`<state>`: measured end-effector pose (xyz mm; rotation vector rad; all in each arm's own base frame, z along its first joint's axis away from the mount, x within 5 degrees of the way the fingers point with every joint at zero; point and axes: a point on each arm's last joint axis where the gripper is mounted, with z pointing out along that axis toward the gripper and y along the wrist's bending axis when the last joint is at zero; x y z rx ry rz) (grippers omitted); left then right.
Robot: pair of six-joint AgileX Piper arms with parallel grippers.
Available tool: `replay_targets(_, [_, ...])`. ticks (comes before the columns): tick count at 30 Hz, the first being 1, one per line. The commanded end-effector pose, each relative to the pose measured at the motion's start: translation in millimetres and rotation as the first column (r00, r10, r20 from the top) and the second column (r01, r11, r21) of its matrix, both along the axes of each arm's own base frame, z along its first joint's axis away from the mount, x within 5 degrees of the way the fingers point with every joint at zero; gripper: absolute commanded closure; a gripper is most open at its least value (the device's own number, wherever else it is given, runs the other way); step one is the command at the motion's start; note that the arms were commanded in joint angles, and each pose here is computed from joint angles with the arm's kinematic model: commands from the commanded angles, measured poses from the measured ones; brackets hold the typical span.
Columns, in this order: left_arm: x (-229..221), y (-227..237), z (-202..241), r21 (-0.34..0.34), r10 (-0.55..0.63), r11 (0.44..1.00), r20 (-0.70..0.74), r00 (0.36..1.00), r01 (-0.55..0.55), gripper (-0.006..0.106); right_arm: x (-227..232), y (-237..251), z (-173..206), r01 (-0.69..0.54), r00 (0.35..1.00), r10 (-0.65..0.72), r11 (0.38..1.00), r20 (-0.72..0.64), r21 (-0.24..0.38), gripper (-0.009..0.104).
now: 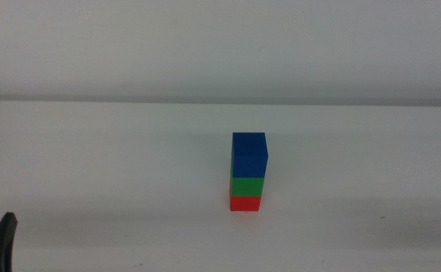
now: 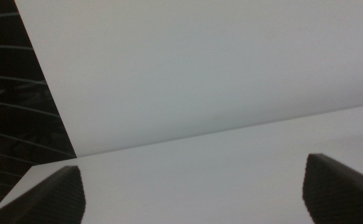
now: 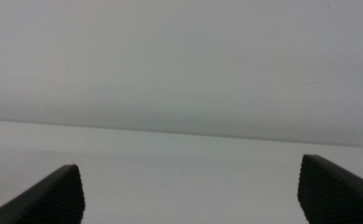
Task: Stack red cubes first, then green, then blue cubes in a specific spot.
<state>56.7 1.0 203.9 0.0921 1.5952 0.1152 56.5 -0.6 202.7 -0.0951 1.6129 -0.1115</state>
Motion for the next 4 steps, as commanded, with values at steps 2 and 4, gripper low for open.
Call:
replay_targets(2, [-1.4, 0.3, -10.0, 0.004, 0.005, 1.000, 0.018, 1.000, -0.005, 0.007, -1.2, -0.3, -11.1, 0.004, 1.000, -0.004, 1.000, 0.010, -0.010, 0.003])
replay_targets(4, [-1.4, 0.3, -10.0, 0.004, 0.005, 1.000, 0.018, 1.000, -0.005, 0.007, -1.2, -0.3, -11.1, 0.004, 1.000, -0.004, 1.000, 0.010, -0.010, 0.003])
